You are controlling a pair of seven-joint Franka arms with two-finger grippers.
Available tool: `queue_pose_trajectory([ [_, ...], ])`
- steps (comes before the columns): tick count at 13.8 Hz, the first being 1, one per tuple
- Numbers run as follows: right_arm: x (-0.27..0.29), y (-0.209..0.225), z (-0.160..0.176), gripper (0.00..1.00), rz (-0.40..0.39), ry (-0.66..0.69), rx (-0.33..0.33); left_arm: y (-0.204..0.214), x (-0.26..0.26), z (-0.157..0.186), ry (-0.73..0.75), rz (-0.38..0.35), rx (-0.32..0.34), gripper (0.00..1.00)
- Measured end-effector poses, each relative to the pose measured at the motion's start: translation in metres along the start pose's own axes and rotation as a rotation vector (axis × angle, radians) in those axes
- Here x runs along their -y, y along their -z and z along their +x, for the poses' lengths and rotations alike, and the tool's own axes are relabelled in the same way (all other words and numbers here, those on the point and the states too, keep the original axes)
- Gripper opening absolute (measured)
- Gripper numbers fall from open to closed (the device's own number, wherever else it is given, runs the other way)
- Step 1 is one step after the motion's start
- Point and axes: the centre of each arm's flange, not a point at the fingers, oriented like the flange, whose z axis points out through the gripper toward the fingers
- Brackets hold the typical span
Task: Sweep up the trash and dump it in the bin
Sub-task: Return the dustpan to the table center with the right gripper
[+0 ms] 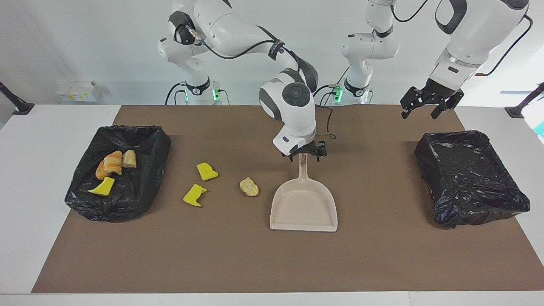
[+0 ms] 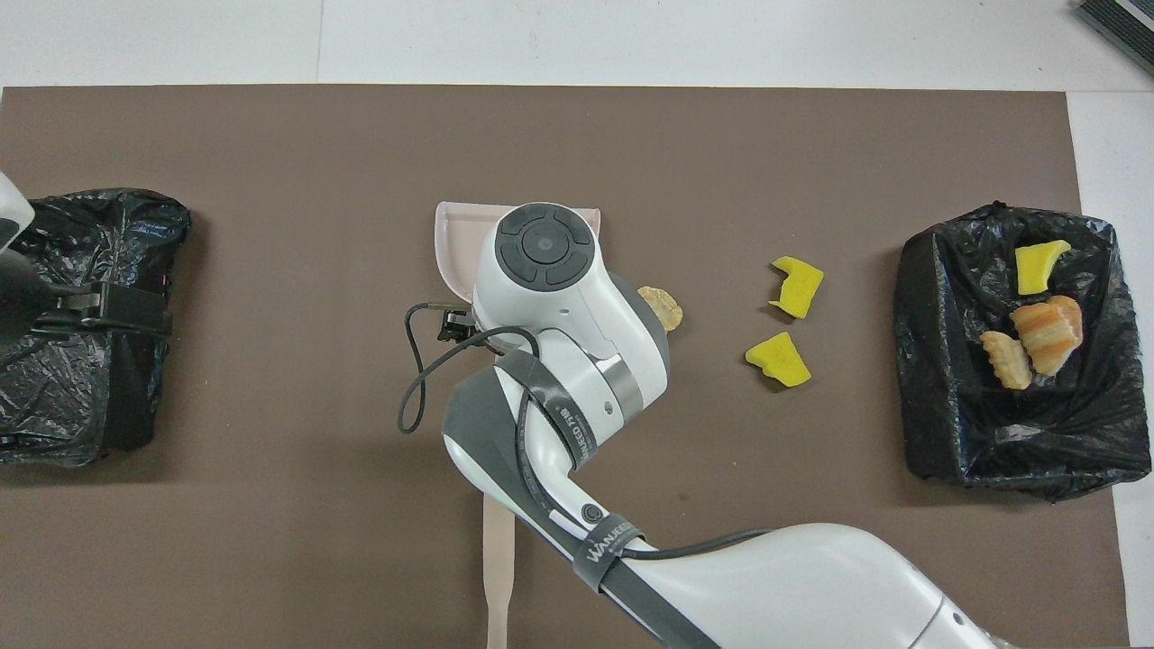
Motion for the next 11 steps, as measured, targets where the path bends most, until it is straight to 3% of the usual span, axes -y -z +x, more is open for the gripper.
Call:
queue_pose_trajectory([
  [4,-0.003,0.021,-0.032,1.0,-0.032,0.024,0.023,0.017,0.0,0.001,0.003,0.002,-0.034,1.0],
  [11,0.012,-0.002,-0.148,1.0,-0.127,0.108,0.075,0.021,0.0,0.002,0.002,0.002,-0.044,1.0],
])
